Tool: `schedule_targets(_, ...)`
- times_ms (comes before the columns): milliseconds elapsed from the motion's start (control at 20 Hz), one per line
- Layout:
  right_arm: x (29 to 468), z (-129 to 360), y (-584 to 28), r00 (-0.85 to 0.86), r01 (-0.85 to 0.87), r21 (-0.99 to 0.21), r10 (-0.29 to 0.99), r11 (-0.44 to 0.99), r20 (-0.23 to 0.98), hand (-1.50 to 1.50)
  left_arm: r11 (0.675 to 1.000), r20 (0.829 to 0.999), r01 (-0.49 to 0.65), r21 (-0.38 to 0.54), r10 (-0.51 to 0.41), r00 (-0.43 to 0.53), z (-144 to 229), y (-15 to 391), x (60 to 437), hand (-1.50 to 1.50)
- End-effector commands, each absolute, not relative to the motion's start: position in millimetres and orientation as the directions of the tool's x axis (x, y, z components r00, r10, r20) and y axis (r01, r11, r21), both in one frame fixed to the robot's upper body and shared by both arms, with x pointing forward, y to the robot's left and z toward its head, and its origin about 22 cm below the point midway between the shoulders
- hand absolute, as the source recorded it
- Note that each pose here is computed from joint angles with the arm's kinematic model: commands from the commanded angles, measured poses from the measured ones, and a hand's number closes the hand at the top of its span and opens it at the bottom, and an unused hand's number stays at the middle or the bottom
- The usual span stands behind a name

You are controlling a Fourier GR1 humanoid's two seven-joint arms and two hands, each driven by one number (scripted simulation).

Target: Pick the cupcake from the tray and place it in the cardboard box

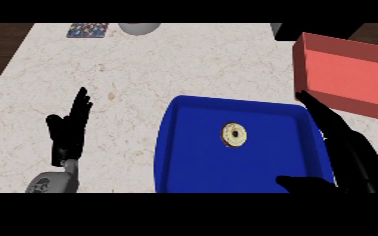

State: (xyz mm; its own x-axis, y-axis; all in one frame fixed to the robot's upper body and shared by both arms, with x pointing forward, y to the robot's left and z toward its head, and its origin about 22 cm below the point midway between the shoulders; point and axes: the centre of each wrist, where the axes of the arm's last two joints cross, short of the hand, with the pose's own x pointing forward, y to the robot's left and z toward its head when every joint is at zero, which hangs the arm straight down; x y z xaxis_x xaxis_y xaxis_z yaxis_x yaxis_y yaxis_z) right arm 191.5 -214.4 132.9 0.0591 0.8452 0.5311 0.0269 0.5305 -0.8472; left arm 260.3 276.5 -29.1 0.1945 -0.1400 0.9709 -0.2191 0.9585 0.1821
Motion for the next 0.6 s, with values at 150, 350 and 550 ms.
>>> schedule_targets(150, 208.6, 154.8, -174.4, 0.142, -0.130, -0.884, 0.891, 0.450, 0.432, -1.50, 0.961, 0.972, -0.214, 0.178, -0.138, 0.189, -19.8, 280.6, 268.0, 0.00)
schedule_targets(350, 201.7, 154.0, -145.7, 0.192, -0.186, -0.898, 0.911, 0.398, 0.364, -1.50, 0.960, 0.972, -0.216, 0.176, -0.135, 0.191, -34.4, 274.9, 264.1, 0.00)
schedule_targets(550, 208.7, 137.5, -129.3, 0.234, -0.266, -0.891, 0.921, 0.368, 0.311, -1.50, 0.961, 0.972, -0.213, 0.178, -0.138, 0.192, -27.9, 279.0, 260.1, 0.00)
